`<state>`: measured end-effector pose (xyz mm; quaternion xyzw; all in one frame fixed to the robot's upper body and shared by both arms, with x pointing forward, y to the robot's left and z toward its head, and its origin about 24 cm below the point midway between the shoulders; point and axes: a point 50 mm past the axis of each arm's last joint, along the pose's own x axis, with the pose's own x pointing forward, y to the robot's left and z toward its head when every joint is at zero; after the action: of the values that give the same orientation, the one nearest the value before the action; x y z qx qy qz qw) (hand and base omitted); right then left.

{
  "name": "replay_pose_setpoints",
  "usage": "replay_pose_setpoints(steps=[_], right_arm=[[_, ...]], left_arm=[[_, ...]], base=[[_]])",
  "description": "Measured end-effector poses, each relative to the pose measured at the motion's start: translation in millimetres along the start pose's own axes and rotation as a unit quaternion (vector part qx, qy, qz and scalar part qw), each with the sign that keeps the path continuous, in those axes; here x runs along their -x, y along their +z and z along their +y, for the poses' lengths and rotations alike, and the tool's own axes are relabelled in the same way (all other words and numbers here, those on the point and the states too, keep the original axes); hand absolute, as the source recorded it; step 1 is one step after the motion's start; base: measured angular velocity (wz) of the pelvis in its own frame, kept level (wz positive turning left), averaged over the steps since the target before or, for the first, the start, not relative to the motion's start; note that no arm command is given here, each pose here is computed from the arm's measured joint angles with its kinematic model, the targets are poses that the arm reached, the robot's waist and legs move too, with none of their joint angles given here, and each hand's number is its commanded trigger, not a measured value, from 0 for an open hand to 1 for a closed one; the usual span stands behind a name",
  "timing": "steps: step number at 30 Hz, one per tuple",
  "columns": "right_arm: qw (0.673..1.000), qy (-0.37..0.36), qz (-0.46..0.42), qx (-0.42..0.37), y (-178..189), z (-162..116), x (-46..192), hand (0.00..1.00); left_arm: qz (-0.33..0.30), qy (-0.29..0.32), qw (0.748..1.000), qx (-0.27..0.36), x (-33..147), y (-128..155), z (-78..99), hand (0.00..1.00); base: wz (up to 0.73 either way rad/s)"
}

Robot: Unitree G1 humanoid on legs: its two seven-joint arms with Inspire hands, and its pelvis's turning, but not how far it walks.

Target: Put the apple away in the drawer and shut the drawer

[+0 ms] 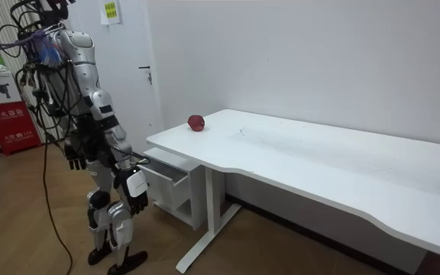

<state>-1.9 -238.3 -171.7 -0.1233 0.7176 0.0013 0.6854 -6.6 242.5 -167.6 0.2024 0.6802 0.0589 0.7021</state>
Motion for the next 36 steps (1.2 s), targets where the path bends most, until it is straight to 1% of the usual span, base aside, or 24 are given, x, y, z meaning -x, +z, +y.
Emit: replay_pose_setpoints(steps=[4, 6, 10, 12, 14, 15, 16, 17, 18, 19, 21, 22, 24, 25, 26, 28, 29, 31, 33, 36], right_arm=[[1.000, -0.002, -0.007, -0.016, 1, -2, 0, 0.00], [0.999, -0.004, -0.013, -0.040, 4, -3, 0, 0.00], [0.998, -0.021, -0.018, -0.062, 7, -5, 0, 0.00], [0.992, -0.034, -0.010, -0.120, 1, -6, 0, 0.00], [0.975, -0.041, -0.004, -0.217, -5, -8, 0, 0.00], [0.952, -0.042, -0.009, -0.305, -6, -10, 0, 0.00], [0.939, -0.042, -0.014, -0.341, -6, -10, 0, 0.00], [0.903, -0.041, -0.019, -0.428, -8, -12, 1, 0.00], [0.856, -0.039, -0.028, -0.515, -7, -15, 1, 0.00], [0.832, -0.040, -0.032, -0.553, -7, -17, 1, 0.00], [0.746, -0.043, -0.047, -0.663, -3, -25, 2, 0.00], [0.726, -0.043, -0.050, -0.685, -4, -27, 3, 0.00], [0.642, -0.044, -0.061, -0.763, 0, -35, 4, 0.00], [0.606, -0.047, -0.067, -0.791, 1, -41, 5, 0.00], [0.589, -0.050, -0.071, -0.803, 2, -44, 6, 0.00], [0.524, -0.059, -0.083, -0.846, 3, -54, 8, 0.00], [0.511, -0.061, -0.082, -0.854, 3, -55, 9, 0.00], [0.460, -0.070, -0.077, -0.882, 1, -62, 11, 0.00], [0.440, -0.084, -0.072, -0.891, 0, -68, 13, 0.00], [0.420, -0.105, -0.075, -0.898, 3, -81, 18, 0.00]], left_arm=[[0.000, 0.000, 1.000, 0.000, 0.0, 0, -0.1, 0.00], [0.000, -0.001, 1.000, 0.002, 0.0, 0, -0.2, 0.00], [-0.004, 0.000, 1.000, 0.008, -0.2, 3, 0.2, 0.00], [-0.004, 0.001, 1.000, 0.013, -0.3, 2, 1.1, 0.00], [-0.008, 0.007, 1.000, 0.021, -0.8, 6, 3.8, 0.00], [-0.006, 0.012, 1.000, 0.028, -1.0, 5, 5.3, 0.00], [-0.005, 0.015, 0.999, 0.033, -1.1, 5, 6.3, 0.00], [-0.003, 0.020, 0.999, 0.043, -1.1, 3, 8.3, 0.00], [-0.003, 0.024, 0.998, 0.057, -1.1, 1, 10.2, 0.00], [-0.004, 0.028, 0.998, 0.060, -1.1, 0, 11.3, 0.00], [-0.001, 0.043, 0.996, 0.076, -1.1, -3, 15.1, 0.00], [-0.002, 0.044, 0.996, 0.079, -1.2, -3, 15.9, 0.00], [-0.001, 0.049, 0.995, 0.085, -1.1, -5, 17.6, 0.00], [-0.002, 0.050, 0.995, 0.087, -1.1, -5, 18.6, 0.00], [-0.003, 0.052, 0.995, 0.088, -1.1, -5, 19.2, 0.00], [-0.002, 0.059, 0.994, 0.087, -1.1, -6, 21.7, 0.00], [-0.001, 0.060, 0.994, 0.087, -1.2, -6, 22.5, 0.00], [-0.001, 0.065, 0.994, 0.085, -1.4, -7, 26.8, 0.00], [0.000, 0.069, 0.994, 0.084, -1.3, -9, 29.1, 0.00], [-0.005, 0.076, 0.994, 0.083, -1.2, -9, 34.7, 0.00]], base=[[0.00], [-0.02], [-0.01], [0.00], [0.00], [-0.04], [-0.05], [-0.09], [-0.12], [-0.14], [-0.07], [0.00], [0.00], [-0.04], [-0.04], [-0.08], [-0.10], [-0.07], [-0.08], [-0.06]])
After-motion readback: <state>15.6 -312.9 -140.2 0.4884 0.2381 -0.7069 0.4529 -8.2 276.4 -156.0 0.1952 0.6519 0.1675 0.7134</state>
